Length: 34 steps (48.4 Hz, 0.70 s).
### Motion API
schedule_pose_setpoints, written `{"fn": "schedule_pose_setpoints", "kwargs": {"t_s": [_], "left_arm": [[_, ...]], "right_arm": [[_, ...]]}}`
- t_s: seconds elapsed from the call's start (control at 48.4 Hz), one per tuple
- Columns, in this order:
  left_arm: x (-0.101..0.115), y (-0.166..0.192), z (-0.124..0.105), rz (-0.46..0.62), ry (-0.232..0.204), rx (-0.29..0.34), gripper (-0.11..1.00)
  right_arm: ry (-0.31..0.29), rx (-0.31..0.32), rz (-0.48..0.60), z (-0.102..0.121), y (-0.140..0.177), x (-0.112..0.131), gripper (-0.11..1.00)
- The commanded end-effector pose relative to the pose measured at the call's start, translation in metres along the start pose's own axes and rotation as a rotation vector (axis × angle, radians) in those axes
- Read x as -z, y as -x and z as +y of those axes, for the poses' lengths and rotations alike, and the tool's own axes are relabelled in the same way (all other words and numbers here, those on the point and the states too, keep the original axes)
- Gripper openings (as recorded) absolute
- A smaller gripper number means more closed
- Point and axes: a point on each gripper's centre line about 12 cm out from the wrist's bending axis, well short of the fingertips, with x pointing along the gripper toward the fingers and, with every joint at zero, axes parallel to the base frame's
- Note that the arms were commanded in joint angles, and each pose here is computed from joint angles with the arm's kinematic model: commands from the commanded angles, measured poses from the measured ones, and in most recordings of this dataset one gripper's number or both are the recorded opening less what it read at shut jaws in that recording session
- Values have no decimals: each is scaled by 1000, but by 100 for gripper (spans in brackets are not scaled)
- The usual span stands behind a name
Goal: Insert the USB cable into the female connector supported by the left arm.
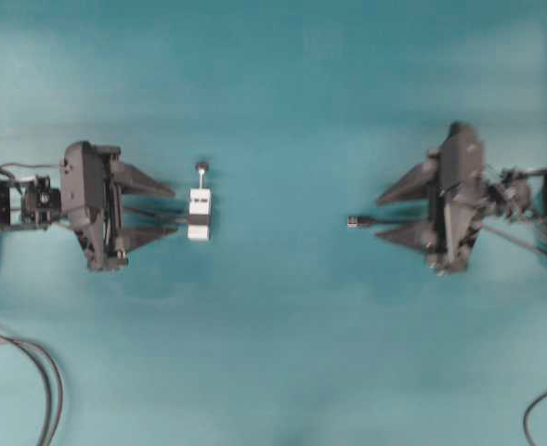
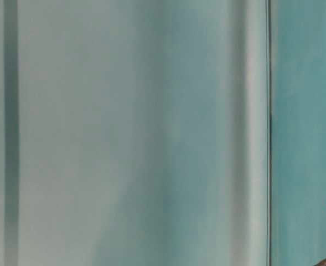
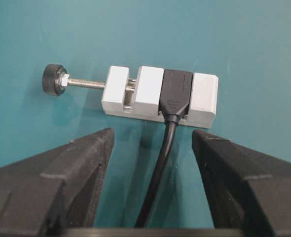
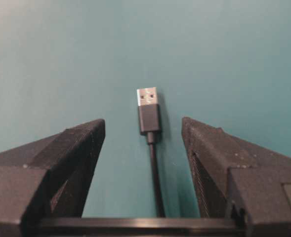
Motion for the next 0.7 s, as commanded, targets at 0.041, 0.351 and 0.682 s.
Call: {"fn": "schedule_pose_setpoints", "kwargs": {"t_s": [0.041,0.351,0.682], "left_arm": [[-3,1,0,-9,0,2,70],[-6,0,0,-18,-2,0,70],[-6,0,0,-17,-5,2,70]], "right_arm": [[2,-7,-19,1,-4,-4,67],[5,-3,-15,0,-7,-2,65],[8,2,9,-1,-10,3,53]]}}
